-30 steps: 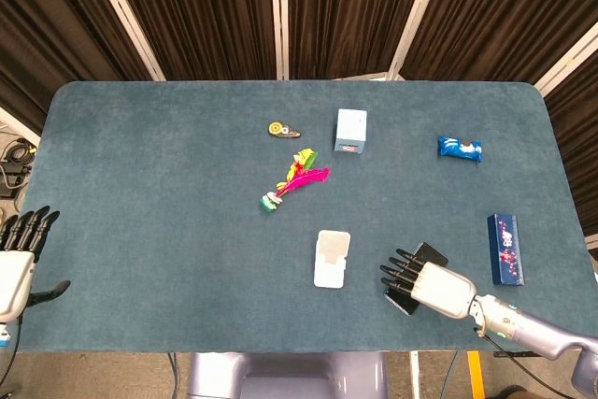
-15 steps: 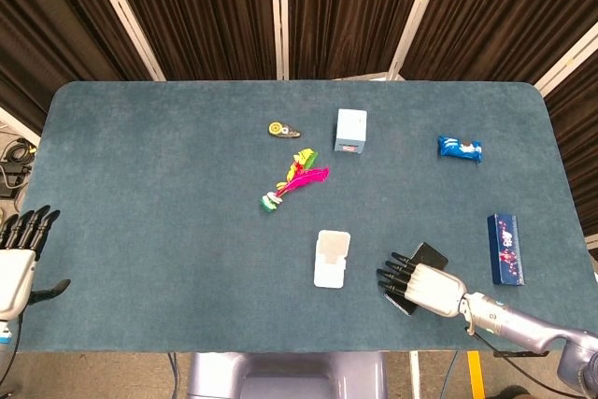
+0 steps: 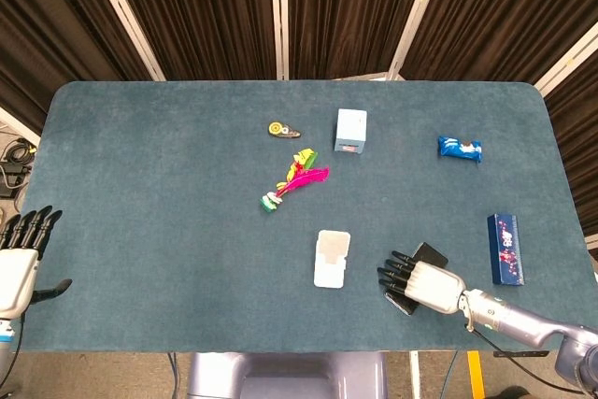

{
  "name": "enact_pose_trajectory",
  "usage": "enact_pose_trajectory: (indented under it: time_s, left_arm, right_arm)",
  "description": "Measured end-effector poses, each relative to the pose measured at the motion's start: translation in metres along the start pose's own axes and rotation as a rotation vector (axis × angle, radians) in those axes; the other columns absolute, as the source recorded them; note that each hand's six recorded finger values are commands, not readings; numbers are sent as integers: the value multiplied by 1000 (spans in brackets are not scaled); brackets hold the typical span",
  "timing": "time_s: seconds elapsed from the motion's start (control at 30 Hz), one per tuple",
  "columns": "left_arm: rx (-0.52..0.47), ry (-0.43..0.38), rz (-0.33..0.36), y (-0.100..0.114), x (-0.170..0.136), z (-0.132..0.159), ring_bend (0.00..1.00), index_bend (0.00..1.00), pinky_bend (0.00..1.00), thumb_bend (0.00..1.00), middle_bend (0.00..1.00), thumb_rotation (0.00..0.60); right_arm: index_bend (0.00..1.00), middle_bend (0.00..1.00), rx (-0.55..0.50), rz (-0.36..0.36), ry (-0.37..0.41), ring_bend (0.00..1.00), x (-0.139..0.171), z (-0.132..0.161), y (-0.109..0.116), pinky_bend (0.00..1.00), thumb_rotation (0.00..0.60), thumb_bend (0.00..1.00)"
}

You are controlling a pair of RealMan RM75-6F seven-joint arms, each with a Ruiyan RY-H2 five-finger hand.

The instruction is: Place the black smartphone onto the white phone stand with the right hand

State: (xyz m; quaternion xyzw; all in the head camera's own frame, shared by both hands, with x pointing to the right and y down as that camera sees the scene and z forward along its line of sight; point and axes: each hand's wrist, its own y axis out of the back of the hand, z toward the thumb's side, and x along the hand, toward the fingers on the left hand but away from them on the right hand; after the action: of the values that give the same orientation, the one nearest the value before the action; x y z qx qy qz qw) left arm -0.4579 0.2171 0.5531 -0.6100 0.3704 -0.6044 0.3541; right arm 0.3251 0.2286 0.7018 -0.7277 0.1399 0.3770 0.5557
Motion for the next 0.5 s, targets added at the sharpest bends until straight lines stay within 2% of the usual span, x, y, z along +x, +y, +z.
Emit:
enact_pose_trajectory:
  time_s: [0.13,0.27,0.37,0.5]
  left_arm:
    - [4,2,-4,-1,1,0,0,0,0,0,0,600]
    - [8,3,-6,-2,1,0,0,0,0,0,0,600]
    - [9,3,-8,-3,2,1,0,0,0,0,0,600]
    - [12,2,-9,-4,2,1,0,0,0,0,0,600]
  right_arm:
    - [345,348,-12,0,2,193,-1,-2,-1,215,600,16]
    - [468,521,-14,-14,6,372,-1,-4,-1,401,600,126]
    - [525,568,-12,-40,10,421,0,-5,1,451,600,183]
    - [548,589,6,-82,14,443,2,-6,6,471,600,212]
